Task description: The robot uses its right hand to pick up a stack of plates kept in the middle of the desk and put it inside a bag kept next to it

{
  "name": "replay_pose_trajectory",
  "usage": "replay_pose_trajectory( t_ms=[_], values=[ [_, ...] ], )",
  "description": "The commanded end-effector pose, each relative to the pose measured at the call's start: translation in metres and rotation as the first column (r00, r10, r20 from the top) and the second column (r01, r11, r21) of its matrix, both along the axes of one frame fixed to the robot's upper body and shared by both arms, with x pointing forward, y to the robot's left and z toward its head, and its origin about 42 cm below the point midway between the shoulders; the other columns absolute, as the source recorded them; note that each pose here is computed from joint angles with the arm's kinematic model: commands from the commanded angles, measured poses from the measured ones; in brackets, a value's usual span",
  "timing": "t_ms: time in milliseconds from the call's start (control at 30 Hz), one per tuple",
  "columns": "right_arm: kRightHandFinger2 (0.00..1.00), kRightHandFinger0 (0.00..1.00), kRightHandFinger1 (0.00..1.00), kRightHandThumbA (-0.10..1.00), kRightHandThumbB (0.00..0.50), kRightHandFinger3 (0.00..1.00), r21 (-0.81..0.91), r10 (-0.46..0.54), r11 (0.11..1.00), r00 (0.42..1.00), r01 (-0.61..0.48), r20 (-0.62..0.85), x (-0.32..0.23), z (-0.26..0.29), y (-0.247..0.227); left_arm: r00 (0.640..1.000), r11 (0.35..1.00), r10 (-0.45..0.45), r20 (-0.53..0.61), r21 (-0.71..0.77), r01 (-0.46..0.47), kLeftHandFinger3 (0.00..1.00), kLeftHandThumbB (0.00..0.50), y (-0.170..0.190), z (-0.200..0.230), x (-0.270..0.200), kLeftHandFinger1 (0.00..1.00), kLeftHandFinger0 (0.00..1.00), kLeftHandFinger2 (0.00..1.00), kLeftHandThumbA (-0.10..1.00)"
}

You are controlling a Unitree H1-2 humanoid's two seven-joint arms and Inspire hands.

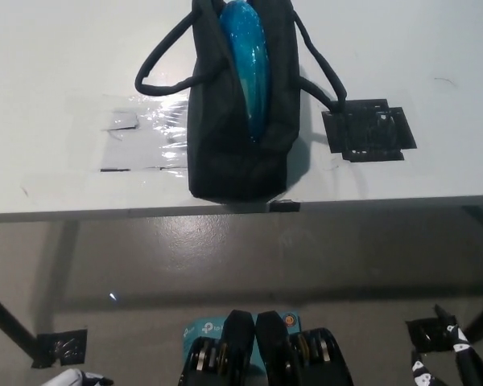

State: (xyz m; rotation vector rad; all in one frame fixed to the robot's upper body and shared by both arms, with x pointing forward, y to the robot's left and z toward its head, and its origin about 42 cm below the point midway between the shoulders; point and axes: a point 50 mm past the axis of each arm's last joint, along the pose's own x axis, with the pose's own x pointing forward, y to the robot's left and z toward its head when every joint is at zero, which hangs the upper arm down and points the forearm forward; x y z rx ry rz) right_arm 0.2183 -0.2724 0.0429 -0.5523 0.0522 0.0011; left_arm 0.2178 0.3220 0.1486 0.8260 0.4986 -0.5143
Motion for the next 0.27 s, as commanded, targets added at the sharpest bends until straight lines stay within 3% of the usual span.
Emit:
replay_pose_trajectory(
  t_ms=[0, 233],
  values=[
    [1.0, 0.87, 1.0, 0.41, 0.251, 1.0, -0.013, -0.007, 1.0, 0.972, 0.011, 0.237, -0.0057, 0.0185, -0.0045, 0.997, 0.999, 0.045, 0.062, -0.003, -0.045, 0.93, 0.0, 0.0092, 0.0141, -0.0062, 0.73, 0.76, 0.85, 0.26],
    [1.0, 0.85, 1.0, 0.39, 0.263, 1.0, -0.019, -0.012, 1.0, 0.971, 0.017, 0.239, -0.0003, 0.021, -0.0055, 0.997, 0.999, 0.049, 0.056, 0.01, -0.049, 0.96, 0.0, 0.0133, 0.0156, -0.0094, 0.75, 0.77, 0.86, 0.28]
  ],
)
